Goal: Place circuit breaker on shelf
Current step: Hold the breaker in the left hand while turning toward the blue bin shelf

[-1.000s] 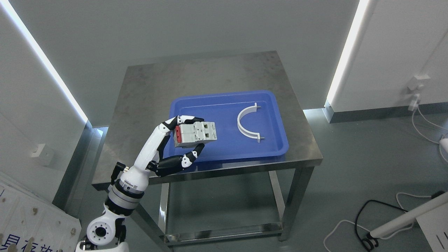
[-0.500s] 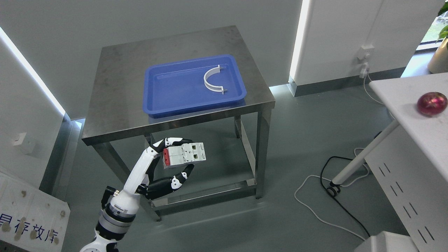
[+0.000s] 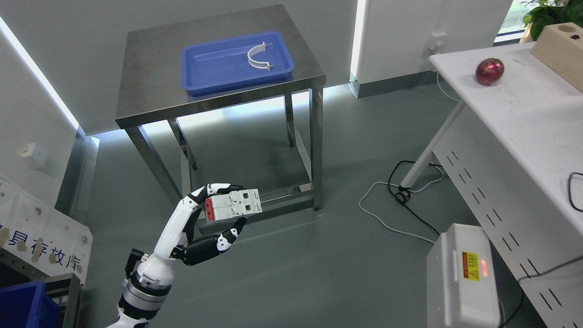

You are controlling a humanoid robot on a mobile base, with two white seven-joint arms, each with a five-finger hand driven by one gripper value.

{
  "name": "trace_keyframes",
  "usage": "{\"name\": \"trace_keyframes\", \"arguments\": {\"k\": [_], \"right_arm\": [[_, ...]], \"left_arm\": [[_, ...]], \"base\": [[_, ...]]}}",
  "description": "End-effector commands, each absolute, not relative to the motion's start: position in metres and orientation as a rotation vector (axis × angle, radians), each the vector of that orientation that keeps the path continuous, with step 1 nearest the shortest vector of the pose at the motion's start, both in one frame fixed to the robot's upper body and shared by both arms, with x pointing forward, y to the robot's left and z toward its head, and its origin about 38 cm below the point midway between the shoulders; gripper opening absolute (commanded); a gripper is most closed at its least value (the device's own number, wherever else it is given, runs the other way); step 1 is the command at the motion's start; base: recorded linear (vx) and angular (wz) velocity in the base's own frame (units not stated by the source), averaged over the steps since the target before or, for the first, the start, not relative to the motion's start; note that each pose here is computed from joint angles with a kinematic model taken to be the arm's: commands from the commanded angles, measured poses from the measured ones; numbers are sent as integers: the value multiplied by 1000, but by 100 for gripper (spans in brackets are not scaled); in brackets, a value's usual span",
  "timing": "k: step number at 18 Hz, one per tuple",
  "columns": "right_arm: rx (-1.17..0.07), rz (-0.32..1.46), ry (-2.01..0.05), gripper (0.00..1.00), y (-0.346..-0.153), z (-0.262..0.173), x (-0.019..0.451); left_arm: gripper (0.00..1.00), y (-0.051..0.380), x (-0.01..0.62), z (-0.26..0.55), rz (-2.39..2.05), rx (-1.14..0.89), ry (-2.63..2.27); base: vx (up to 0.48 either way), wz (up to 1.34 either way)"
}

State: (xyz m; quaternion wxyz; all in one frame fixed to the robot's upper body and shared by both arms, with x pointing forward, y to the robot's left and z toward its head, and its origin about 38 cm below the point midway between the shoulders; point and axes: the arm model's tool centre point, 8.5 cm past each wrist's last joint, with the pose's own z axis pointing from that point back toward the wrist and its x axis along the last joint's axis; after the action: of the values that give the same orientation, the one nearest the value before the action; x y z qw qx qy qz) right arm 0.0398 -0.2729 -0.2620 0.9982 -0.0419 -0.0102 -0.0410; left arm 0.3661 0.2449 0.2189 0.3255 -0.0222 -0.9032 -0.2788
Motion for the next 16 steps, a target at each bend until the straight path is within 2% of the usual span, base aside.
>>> {"name": "trace_keyframes", "arguments": {"k": [1, 5, 9, 11, 12, 16], "right_arm": [[-106, -77, -99, 100, -285, -261, 40], [-106, -79, -99, 100, -285, -261, 40], [-106, -77, -99, 100, -285, -261, 40], [-106, -79, -99, 100, -285, -261, 40], [-106, -79, -99, 100, -285, -261, 40], [-106, -77, -99, 100, -285, -261, 40]], "left_arm": [[14, 233, 374, 241, -790, -69, -2414], [15, 251, 375, 247, -755, -10, -2417], [15, 271, 375, 256, -844, 65, -2405], [15, 271, 376, 260, -862, 70, -2411], [15, 266, 379, 268, -897, 60, -2425], [15, 192, 400, 318, -1141, -79, -2474]], "base": [[-469, -297], [-419, 166], [-314, 1071], [-292, 1794], [-285, 1863], [-274, 1892]]}}
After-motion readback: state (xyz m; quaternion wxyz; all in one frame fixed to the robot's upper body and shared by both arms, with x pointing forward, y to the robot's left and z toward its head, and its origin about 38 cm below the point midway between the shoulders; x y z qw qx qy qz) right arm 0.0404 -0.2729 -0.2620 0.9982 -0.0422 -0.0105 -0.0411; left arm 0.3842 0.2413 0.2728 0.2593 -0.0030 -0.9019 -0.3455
